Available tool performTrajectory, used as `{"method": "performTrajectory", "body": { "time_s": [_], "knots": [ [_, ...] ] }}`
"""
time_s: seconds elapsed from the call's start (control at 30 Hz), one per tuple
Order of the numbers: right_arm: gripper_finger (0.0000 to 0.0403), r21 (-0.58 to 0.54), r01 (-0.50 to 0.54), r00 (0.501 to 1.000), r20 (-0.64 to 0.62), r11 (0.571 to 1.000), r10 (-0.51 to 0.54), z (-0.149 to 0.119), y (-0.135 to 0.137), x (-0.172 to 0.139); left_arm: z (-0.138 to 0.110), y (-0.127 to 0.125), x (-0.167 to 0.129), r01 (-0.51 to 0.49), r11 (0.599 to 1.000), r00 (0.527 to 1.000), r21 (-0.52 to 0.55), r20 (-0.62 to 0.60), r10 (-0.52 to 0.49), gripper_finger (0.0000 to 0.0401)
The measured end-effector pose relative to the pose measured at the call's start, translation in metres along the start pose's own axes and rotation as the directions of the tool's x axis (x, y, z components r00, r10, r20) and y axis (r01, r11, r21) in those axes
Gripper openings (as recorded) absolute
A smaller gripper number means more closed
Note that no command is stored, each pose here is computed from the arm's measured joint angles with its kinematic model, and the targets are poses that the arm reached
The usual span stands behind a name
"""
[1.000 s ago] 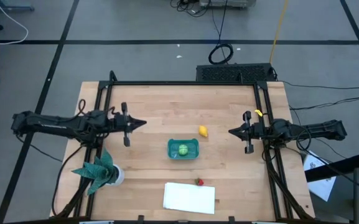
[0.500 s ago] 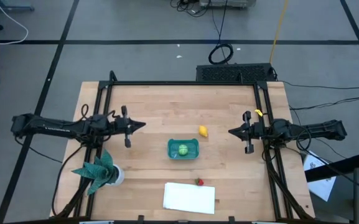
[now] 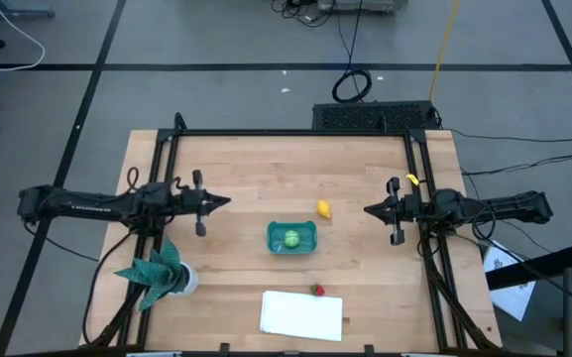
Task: Pick and placing Produce into tupperware
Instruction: Put the lemon into the green bin
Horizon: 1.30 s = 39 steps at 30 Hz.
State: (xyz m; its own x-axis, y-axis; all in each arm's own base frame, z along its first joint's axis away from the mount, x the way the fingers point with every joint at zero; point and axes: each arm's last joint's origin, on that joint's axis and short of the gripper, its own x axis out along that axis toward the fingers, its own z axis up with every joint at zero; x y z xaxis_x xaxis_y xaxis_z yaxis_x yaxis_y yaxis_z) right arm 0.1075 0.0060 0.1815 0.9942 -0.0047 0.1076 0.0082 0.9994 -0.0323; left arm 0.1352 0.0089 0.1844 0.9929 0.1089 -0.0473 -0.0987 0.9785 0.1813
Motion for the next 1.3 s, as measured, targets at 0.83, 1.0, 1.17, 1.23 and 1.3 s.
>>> {"method": "performTrajectory", "body": {
  "time_s": [0.83, 1.0, 1.17, 1.23, 1.3],
  "knots": [
    [0.0000, 0.022, 0.000, 1.000, -0.008, 1.000, 0.000, -0.001, 0.000, 0.000, -0.011, 0.001, -0.008, -0.033, 0.999, 0.999, 0.025, -0.015, 0.033, 0.0000],
    [0.0000, 0.022, -0.001, 1.000, -0.008, 1.000, 0.001, -0.001, 0.000, 0.000, -0.011, 0.001, -0.008, -0.033, 0.999, 0.999, 0.025, -0.015, 0.033, 0.0000],
    [0.0000, 0.017, 0.000, 1.000, -0.008, 1.000, 0.000, -0.001, 0.000, 0.000, -0.011, 0.001, -0.008, -0.033, 0.999, 0.999, 0.024, -0.015, 0.033, 0.0001],
    [0.0000, 0.013, 0.000, 1.000, -0.008, 1.000, 0.000, -0.001, 0.000, 0.000, -0.011, 0.001, -0.008, -0.033, 0.999, 0.999, 0.024, -0.015, 0.033, 0.0001],
    [0.0000, 0.012, 0.000, 1.000, -0.008, 1.000, 0.000, -0.001, 0.000, 0.000, -0.011, 0.001, -0.008, -0.033, 0.999, 0.999, 0.023, -0.015, 0.033, 0.0001]
  ]
}}
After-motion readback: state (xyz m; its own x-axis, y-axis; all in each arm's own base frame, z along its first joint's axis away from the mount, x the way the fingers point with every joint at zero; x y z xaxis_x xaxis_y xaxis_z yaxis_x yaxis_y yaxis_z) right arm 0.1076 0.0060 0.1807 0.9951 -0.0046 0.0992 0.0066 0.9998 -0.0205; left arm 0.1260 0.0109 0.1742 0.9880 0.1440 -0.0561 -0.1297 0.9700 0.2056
